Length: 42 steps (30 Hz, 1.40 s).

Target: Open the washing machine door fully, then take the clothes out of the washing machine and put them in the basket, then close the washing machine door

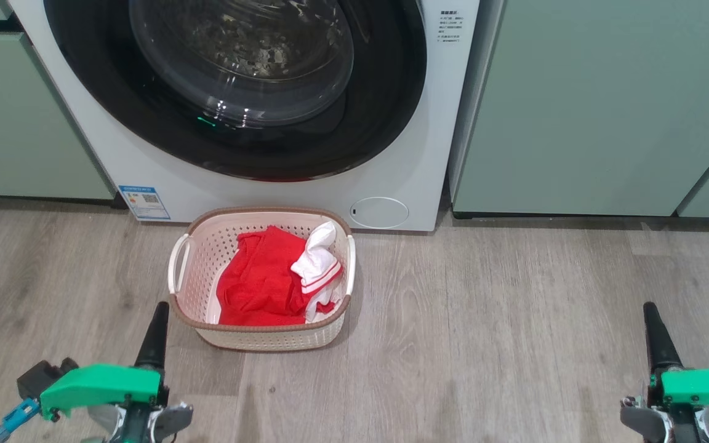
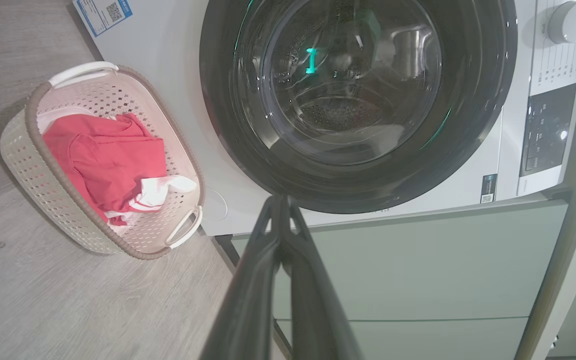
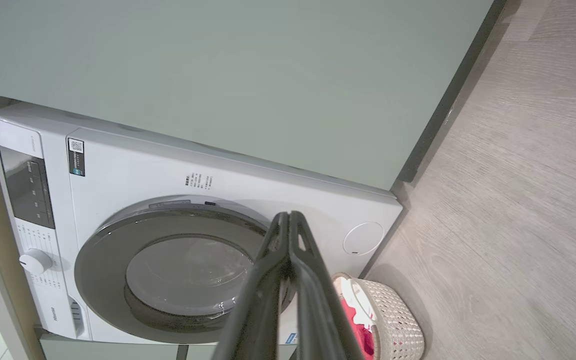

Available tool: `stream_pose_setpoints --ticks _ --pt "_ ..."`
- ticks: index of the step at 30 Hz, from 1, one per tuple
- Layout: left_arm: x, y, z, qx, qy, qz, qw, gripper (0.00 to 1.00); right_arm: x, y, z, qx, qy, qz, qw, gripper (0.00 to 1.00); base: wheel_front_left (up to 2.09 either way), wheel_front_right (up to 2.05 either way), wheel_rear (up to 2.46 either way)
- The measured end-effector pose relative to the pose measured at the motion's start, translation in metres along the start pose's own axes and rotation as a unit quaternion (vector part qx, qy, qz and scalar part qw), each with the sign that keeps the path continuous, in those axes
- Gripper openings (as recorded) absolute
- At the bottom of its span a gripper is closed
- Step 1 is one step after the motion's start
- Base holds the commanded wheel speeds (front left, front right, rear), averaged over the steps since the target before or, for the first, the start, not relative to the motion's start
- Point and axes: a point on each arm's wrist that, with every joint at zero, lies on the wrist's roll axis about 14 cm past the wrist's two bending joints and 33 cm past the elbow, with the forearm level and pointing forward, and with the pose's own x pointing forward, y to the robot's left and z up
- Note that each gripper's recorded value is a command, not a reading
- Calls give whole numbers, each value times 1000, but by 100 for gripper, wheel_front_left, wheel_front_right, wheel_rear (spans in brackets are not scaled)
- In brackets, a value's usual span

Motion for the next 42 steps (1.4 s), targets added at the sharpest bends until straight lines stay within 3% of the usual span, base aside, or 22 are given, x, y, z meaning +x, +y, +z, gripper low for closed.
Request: stream_pose_setpoints --ticks 25,42 --pt "1 -17 4 -134 0 -33 990 0 8 14 0 138 13 25 990 0 0 0 0" --pt "2 -20 4 -139 0 -37 990 0 8 15 1 142 12 26 989 0 0 0 0"
